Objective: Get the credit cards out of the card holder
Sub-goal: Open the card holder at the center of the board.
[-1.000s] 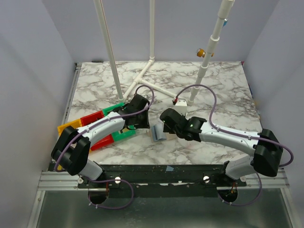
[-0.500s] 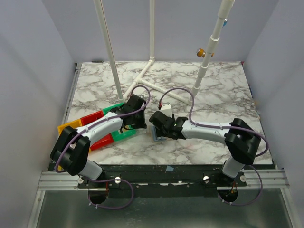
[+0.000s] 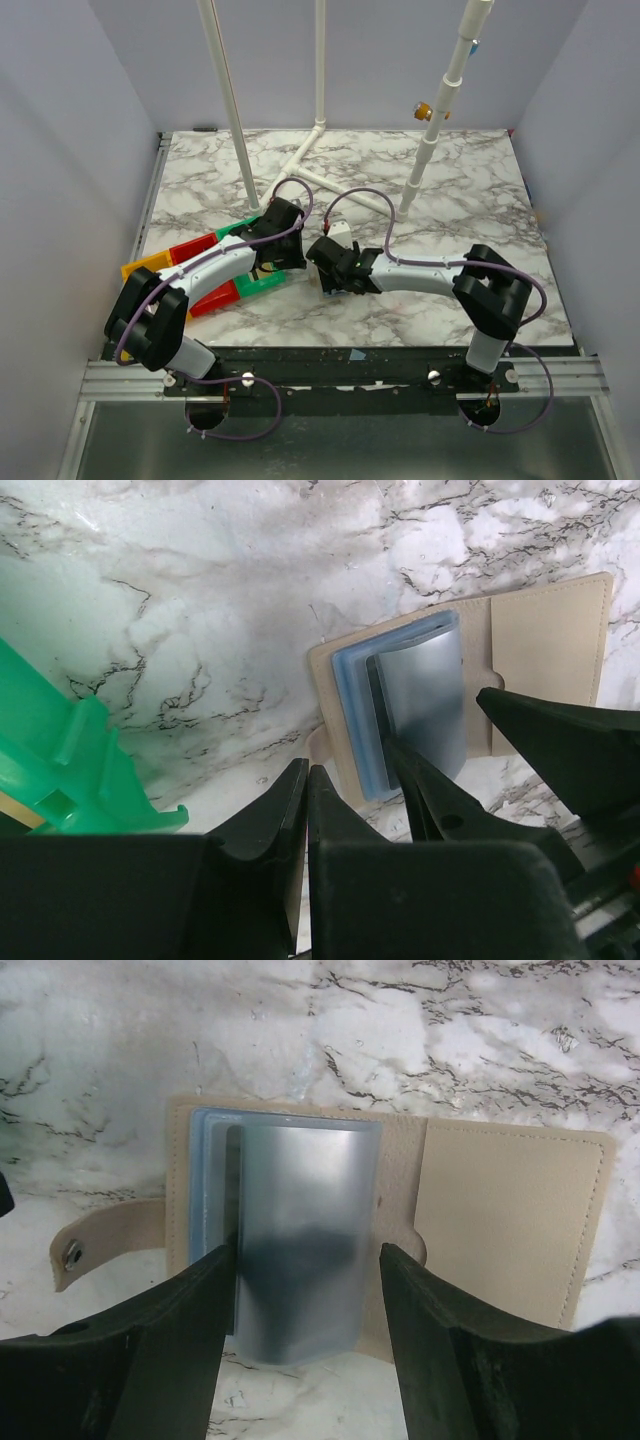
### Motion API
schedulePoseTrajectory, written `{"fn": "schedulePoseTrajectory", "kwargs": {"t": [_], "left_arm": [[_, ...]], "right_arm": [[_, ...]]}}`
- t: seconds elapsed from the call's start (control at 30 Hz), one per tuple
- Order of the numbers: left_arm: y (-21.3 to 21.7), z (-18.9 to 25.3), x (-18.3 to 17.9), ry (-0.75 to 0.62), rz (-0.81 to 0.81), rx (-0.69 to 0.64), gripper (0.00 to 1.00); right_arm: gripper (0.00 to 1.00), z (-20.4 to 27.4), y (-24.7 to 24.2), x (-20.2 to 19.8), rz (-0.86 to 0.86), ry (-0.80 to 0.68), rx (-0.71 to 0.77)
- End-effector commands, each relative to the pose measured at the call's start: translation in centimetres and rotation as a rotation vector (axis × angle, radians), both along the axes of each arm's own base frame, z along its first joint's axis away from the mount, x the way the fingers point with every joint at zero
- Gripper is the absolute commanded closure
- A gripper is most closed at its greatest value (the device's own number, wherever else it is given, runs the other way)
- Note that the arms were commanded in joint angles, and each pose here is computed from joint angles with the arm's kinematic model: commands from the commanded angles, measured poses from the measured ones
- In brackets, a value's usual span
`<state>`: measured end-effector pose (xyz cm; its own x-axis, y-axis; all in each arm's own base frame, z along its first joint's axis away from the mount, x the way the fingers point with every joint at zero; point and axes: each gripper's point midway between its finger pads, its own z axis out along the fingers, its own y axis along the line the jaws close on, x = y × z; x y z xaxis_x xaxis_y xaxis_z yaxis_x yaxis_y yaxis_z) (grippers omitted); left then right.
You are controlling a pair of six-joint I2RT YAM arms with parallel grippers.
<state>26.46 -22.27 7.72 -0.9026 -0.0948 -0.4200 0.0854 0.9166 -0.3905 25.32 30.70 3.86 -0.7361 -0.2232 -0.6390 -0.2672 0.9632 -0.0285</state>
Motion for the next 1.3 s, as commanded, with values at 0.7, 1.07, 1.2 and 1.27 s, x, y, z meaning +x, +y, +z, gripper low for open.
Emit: {"fn": "schedulePoseTrajectory", "kwargs": {"t": [0.7, 1.07, 1.2, 1.27], "left_arm": [[-2.7, 1.3, -0.8, 0.010, -0.107, -0.058, 0.95], [-7.7, 1.2, -2.4, 0.057, -0.205, -0.088, 0.95], [-9.6, 1.1, -2.5, 0.083, -0.233, -0.124, 0.95], [-10.2, 0.9, -2.4, 0.093, -0.242, -0.130, 0.95]], "right_arm": [[0.75, -0.5, -5.6, -3.0, -0.191, 0.024, 0.056], [0.56, 1.3, -7.1, -3.1, -0.260, -0.013, 0.112], [0.57, 1.0, -8.2, -3.3, -0.287, -0.020, 0.082], [0.61, 0.7, -8.8, -3.5, -0.303, -0.018, 0.070]]}}
